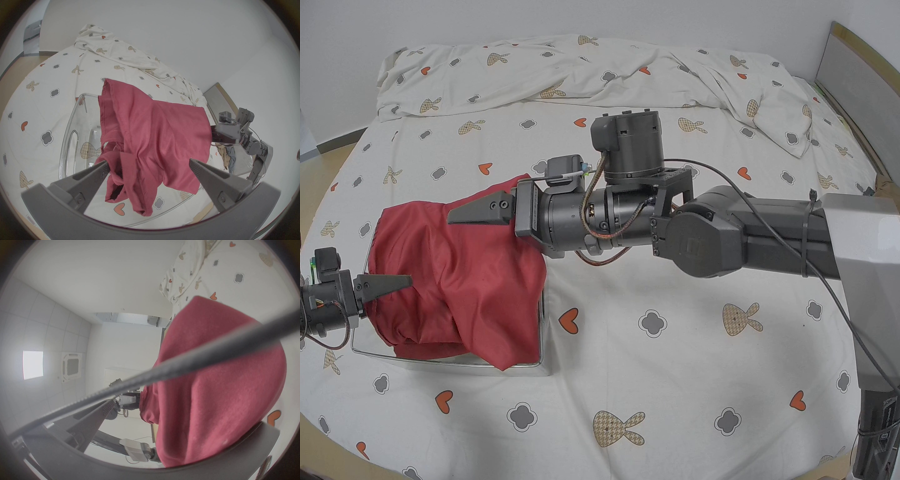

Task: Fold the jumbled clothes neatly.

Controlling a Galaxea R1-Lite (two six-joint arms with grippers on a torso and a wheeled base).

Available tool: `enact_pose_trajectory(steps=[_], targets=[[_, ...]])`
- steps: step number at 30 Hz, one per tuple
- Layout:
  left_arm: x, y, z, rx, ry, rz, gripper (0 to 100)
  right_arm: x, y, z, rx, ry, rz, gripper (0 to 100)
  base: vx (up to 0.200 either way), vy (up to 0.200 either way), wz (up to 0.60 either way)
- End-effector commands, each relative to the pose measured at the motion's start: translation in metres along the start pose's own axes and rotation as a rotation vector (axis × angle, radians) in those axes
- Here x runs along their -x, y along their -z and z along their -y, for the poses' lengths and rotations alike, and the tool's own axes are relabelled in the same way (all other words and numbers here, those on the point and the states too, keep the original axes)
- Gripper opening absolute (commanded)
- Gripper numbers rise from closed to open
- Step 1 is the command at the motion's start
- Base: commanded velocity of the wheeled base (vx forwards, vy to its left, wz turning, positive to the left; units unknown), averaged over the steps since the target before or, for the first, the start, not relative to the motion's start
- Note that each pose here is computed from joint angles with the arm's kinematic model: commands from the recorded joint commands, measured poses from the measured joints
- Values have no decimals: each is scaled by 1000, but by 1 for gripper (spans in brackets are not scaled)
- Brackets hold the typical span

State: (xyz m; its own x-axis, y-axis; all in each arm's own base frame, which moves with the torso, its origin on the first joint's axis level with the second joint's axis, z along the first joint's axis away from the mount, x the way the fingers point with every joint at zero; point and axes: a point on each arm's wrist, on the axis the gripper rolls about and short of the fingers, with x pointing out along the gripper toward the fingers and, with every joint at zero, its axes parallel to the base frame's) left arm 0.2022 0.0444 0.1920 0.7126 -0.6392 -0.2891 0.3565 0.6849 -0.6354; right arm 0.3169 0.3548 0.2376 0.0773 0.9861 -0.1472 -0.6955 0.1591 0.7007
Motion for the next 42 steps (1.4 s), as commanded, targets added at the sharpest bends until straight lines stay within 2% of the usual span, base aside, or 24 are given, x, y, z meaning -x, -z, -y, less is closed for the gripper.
enact_pose_trajectory(steps=[1, 6, 9, 14, 16, 22, 26, 27, 30, 36, 42], targets=[[0, -1, 7, -89, -132, -3, 100, 0, -1, -4, 15, -4, 3, 100, 0, 0, 0], [1, -9, 27, -157, -202, 7, 100, 1, -1, -3, 37, 9, 7, 100, 0, 0, 0], [3, -17, 35, -184, -226, 26, 100, 0, 0, 1, 60, 74, 33, 100, 0, 0, 0], [5, -18, 42, -193, -218, 25, 100, -2, 3, 6, 165, 216, 77, 100, 0, 0, 0], [5, -18, 42, -194, -230, 28, 100, -6, 6, 2, 197, 246, 83, 100, 0, 0, 0], [10, -21, 49, -216, -251, 57, 100, -15, 14, -17, 262, 268, 92, 100, 0, 0, 0], [16, -25, 56, -234, -294, 90, 100, -16, 16, -17, 347, 381, 113, 100, 0, 0, 0], [21, -26, 62, -246, -295, 105, 100, -17, 17, -18, 366, 446, 137, 100, 0, 0, 0], [27, -28, 71, -258, -291, 116, 100, -18, 17, -16, 365, 508, 165, 100, 0, 0, 0], [20, -24, 76, -263, -256, 80, 100, -11, 11, -15, 363, 533, 190, 100, 0, 0, 0], [15, -23, 72, -253, -254, 61, 100, 11, -6, -32, 377, 529, 250, 100, 0, 0, 0]])
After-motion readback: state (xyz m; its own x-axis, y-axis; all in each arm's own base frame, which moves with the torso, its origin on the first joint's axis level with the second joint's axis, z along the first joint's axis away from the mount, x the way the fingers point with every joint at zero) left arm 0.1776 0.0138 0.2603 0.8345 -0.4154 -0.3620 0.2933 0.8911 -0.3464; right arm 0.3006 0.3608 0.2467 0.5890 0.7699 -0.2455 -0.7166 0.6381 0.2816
